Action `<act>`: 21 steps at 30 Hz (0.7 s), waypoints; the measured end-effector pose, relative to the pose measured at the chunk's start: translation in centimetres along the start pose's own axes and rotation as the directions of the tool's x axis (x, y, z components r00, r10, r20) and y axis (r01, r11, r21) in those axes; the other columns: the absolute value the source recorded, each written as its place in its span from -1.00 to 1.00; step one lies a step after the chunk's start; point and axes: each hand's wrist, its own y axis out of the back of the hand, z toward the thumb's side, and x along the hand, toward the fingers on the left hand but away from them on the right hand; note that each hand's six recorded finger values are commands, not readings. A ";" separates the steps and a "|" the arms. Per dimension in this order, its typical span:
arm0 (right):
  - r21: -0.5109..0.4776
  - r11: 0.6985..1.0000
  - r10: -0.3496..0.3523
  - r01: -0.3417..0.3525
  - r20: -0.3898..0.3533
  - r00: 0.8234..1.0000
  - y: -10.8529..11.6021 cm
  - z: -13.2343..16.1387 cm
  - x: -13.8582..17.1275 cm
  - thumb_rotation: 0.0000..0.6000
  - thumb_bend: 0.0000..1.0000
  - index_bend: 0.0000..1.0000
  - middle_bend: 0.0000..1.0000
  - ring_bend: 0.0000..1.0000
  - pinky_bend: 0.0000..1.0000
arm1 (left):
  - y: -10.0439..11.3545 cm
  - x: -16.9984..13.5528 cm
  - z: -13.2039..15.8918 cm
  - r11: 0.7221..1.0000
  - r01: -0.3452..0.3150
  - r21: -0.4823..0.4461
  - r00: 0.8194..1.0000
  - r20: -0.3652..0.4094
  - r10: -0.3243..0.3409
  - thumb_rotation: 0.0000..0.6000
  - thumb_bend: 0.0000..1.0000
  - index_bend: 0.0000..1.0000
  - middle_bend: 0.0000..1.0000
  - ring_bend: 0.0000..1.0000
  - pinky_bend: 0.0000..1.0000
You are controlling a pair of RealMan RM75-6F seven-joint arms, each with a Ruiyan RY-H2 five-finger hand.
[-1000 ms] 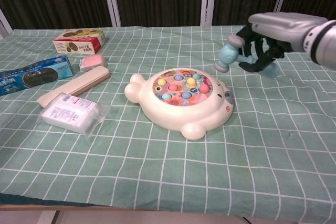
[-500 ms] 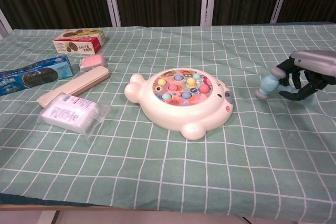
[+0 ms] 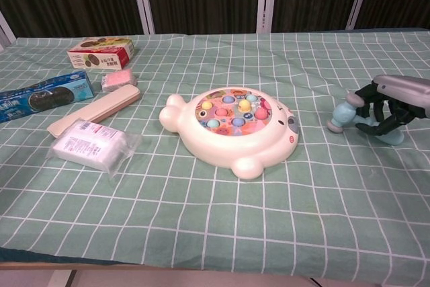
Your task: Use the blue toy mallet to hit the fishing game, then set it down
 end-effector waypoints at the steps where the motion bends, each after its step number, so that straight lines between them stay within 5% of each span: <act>1: -0.002 1.000 -0.001 0.001 0.001 1.000 0.0 -0.1 0.0 1.00 0.08 0.89 0.49 0.57 0.62 | 0.0 0.0 0.0 1.000 0.000 0.000 1.000 0.000 0.000 1.00 -0.17 -1.00 -0.93 -1.00 -0.96; 21: -0.014 0.999 0.045 -0.045 0.056 0.997 0.2 -1.4 -0.1 1.00 -0.02 0.57 0.38 0.43 0.47 | 0.0 0.0 0.1 1.000 -0.008 -0.002 1.000 0.011 0.008 1.00 -0.17 -1.00 -0.90 -1.00 -0.96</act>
